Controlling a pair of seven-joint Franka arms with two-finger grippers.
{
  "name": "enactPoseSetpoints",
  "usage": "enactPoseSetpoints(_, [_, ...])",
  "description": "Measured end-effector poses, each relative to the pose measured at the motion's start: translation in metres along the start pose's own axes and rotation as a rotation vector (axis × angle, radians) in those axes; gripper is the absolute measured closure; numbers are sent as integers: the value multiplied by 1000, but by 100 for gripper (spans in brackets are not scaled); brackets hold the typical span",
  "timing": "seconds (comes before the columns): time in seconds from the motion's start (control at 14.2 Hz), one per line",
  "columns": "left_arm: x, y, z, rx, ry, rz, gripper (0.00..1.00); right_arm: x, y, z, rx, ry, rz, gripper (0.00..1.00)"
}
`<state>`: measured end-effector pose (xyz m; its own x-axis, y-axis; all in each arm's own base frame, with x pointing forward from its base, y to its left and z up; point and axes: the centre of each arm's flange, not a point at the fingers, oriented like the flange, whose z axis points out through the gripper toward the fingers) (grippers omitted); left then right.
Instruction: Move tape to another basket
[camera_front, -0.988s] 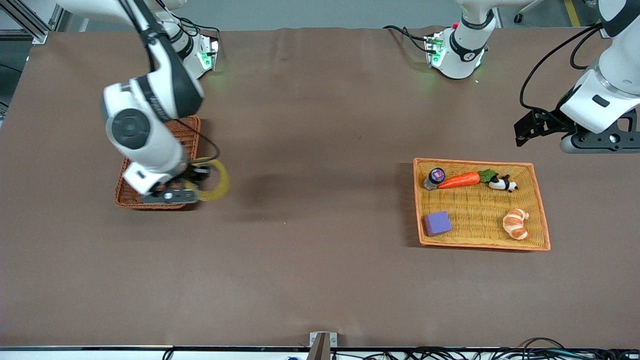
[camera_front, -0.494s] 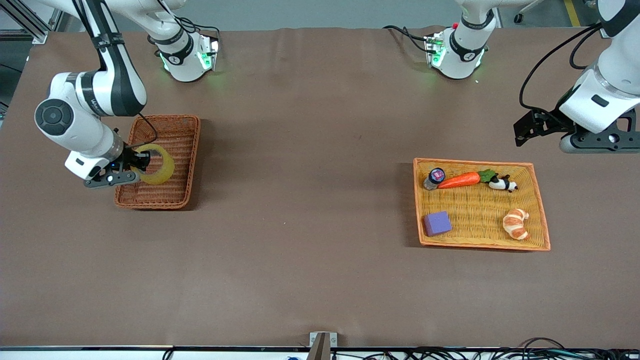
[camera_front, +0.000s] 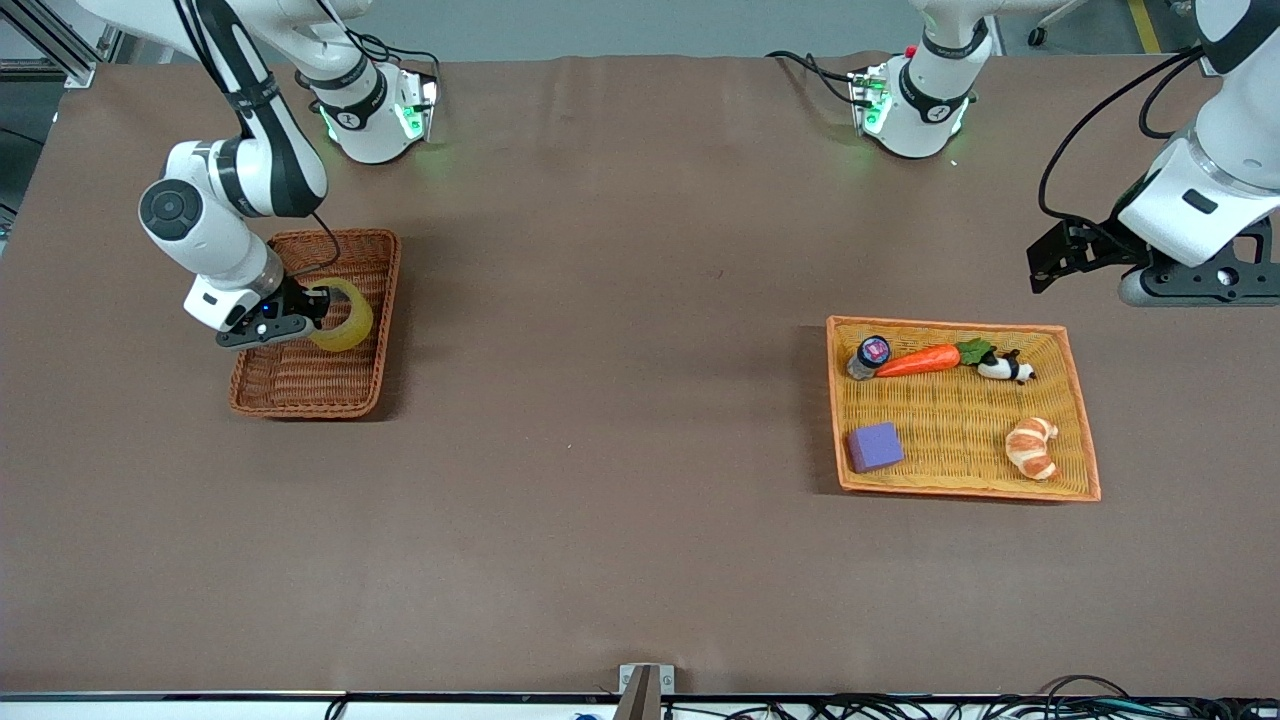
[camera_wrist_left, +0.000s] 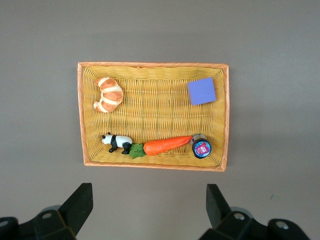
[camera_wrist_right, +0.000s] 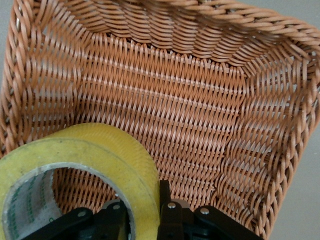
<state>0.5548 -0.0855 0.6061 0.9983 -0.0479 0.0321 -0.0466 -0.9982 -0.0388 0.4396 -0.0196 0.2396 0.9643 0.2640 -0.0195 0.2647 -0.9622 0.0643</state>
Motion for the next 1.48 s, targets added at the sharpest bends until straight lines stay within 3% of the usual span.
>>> enactPoseSetpoints(0.49, [1,3,-8,-2,18,5,0,-7,9,20,-4,9,-13,78])
enactPoseSetpoints(0.64, [1,4,-11,-3,24,6,0,-8,9,23,-3,3,-13,63])
enactPoseSetpoints(0.92, [1,3,-17,-4,37,5,0,6,19,5,-5,-13,-3,23])
enactPoseSetpoints(1.06, [2,3,-22,-5,45,5,0,31,35,-45,-8,-33,13,2])
enactPoseSetpoints(1.48, [1,3,-24,-5,42,5,0,71,76,-263,-35,13,197,0])
